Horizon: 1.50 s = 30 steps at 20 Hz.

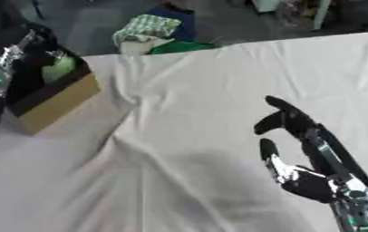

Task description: Pick up objects on the table and place them in the box.

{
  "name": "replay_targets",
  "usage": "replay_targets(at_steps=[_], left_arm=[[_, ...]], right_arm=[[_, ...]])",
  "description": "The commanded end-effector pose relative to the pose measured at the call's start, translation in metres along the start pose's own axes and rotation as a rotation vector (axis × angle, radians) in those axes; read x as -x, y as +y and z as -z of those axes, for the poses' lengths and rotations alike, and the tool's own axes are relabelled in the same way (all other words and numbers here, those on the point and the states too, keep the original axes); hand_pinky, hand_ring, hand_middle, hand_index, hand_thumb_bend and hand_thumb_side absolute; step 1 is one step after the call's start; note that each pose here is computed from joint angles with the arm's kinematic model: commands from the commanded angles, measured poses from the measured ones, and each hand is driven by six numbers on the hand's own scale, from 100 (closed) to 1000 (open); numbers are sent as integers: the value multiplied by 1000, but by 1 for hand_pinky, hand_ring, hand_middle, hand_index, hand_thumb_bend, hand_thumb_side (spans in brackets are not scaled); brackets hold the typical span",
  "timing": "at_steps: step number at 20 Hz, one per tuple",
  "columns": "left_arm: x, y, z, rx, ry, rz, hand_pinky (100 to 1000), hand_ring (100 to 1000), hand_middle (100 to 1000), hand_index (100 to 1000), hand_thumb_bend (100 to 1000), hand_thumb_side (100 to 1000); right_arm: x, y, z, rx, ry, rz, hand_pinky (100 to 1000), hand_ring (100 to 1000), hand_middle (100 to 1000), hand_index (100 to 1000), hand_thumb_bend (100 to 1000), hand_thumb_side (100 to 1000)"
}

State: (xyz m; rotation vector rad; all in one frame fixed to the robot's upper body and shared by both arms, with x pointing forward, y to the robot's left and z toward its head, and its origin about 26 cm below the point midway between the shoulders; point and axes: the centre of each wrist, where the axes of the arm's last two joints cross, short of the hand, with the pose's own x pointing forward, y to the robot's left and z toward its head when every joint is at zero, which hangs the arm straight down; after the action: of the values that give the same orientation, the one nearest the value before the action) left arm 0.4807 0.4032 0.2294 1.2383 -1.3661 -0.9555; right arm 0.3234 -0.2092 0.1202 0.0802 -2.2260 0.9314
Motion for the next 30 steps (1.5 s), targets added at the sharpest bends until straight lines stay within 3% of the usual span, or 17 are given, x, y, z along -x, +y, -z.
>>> replay_targets(at_steps=[1, 5, 8, 12, 16, 22, 30], left_arm=[[-2, 51, -1, -151, -88, 8, 883, 812, 873, 934, 117, 586], [-19, 58, -5, -248, -221, -15, 845, 746, 788, 881, 100, 552], [-31, 50, -10, -334, -312, -65, 838, 722, 756, 857, 100, 538], [-46, 40, -34, -392, -610, -402, 834, 703, 727, 845, 100, 581], [-50, 49, -66, -362, -782, -708, 820, 678, 694, 831, 100, 595], [-48, 42, -101, -316, -875, -964, 812, 665, 676, 813, 100, 609], [-58, 19, -126, -218, -922, -1081, 814, 661, 669, 812, 100, 651]], right_arm=[[-3, -5, 2, 3, -13, -18, 822, 664, 633, 1000, 100, 470], [-4, -6, 3, 5, -15, -19, 822, 664, 633, 1000, 100, 470], [-4, -7, 3, 9, -18, -20, 822, 664, 632, 1000, 100, 470], [-5, -7, 5, 11, -24, -20, 822, 664, 632, 1000, 100, 470], [-5, -8, 6, 16, -25, -21, 822, 663, 632, 1000, 100, 470], [-6, -8, 7, 15, -26, -24, 822, 663, 632, 1000, 100, 470], [-7, -10, 9, 21, -36, -24, 823, 663, 631, 1000, 100, 470]])
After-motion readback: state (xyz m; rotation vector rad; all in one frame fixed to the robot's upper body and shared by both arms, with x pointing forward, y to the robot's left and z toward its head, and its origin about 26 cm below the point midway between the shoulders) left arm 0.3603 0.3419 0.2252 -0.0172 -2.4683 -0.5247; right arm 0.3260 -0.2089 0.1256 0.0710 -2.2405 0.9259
